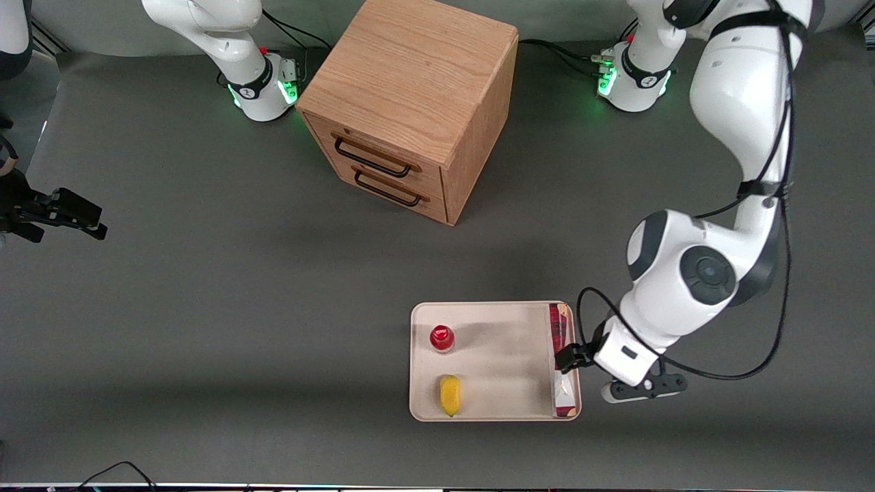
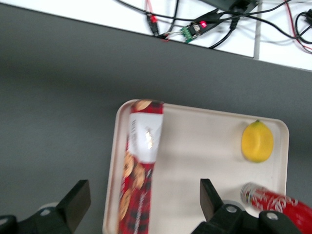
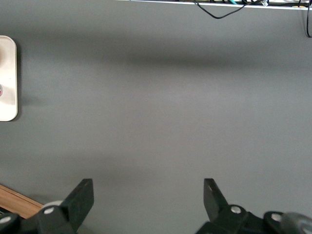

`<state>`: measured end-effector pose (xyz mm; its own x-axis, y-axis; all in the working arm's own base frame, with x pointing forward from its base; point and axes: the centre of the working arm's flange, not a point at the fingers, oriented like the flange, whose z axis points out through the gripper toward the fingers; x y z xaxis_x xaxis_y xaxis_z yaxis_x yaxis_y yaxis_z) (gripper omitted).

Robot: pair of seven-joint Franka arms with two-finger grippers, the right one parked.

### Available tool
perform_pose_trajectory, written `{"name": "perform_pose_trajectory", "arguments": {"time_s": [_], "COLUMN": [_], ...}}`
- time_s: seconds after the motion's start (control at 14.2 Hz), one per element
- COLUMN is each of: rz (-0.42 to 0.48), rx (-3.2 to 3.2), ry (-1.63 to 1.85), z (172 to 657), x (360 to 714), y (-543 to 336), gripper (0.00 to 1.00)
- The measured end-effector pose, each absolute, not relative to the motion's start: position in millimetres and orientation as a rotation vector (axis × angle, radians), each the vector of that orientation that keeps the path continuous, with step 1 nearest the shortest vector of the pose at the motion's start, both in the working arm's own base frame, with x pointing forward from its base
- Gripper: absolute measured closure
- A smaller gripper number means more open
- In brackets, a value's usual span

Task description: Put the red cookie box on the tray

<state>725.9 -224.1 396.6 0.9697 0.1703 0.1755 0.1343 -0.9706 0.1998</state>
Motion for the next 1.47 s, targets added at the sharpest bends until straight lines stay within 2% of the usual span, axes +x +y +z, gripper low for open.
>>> {"name": "perform_pose_trajectory", "arguments": {"time_s": [0.35, 0.56, 0.7, 1.05, 1.47], "rz": [0.11, -0.028, -0.083, -0.09, 0.001], "rx": [3.062, 3.138, 3.169, 3.207, 3.196], "ry": [0.134, 0.038, 0.015, 0.01, 0.04], "z": [496.4, 542.1, 562.9, 587.7, 613.5], "x": [677.7, 629.4, 599.0, 544.2, 489.5], "y": [-164.4, -113.5, -95.1, -47.8, -47.8], "gripper": [0.0, 0.0, 0.0, 0.0, 0.0]}}
